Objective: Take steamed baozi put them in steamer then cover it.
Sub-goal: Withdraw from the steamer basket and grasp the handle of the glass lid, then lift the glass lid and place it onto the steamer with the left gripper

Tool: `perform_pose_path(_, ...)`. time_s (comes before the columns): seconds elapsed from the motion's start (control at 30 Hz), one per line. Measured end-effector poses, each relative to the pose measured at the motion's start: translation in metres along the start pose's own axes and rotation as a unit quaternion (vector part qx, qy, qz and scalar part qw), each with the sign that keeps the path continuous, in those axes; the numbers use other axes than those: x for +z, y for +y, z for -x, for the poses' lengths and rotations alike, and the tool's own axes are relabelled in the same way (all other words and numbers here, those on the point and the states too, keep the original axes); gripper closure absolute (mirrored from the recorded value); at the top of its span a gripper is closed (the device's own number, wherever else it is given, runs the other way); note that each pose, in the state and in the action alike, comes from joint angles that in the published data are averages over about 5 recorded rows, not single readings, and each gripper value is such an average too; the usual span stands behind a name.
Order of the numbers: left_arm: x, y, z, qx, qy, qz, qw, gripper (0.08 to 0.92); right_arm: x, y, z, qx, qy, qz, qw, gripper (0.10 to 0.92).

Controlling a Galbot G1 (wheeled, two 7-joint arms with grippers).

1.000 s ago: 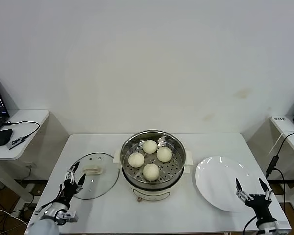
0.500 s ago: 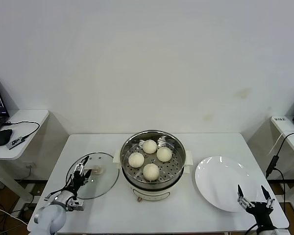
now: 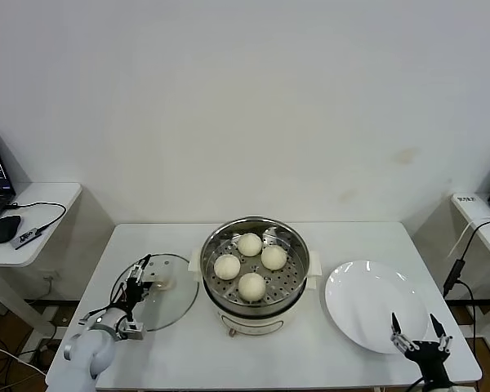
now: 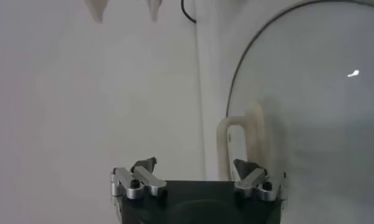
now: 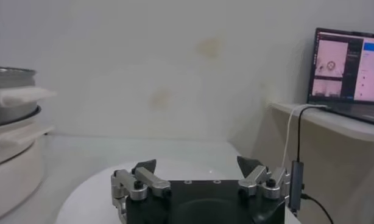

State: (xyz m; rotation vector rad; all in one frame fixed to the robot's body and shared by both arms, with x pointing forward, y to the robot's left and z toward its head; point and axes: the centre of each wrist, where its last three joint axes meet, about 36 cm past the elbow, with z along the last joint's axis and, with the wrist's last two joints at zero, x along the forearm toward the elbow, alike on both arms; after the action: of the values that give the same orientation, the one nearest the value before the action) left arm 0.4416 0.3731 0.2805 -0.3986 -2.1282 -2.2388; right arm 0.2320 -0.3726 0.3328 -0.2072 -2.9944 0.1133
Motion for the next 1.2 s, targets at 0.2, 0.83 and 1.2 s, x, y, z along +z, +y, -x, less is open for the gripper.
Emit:
perform_pose_path(0.2,-0.001,-0.004,0.001,0.01,0.002,0.0,1.0,0.406,0.002,0.003,0.0,-0.002,0.001,0.002,1.0,0.2)
perform_pose_path(0.83,-0.008,-0.011,-0.003,-0.013,0.016,-0.02,1.0,0.857,0.004,0.008,-0.003,-0.007,-0.002,0.002,1.0,0.2)
perform_pose_path(1.2,0.004,0.016,-0.033,-0.068,0.043,-0.01,0.997,0.857,0.002,0.013,-0.003,-0.017,-0.005,-0.003,1.0,0.2)
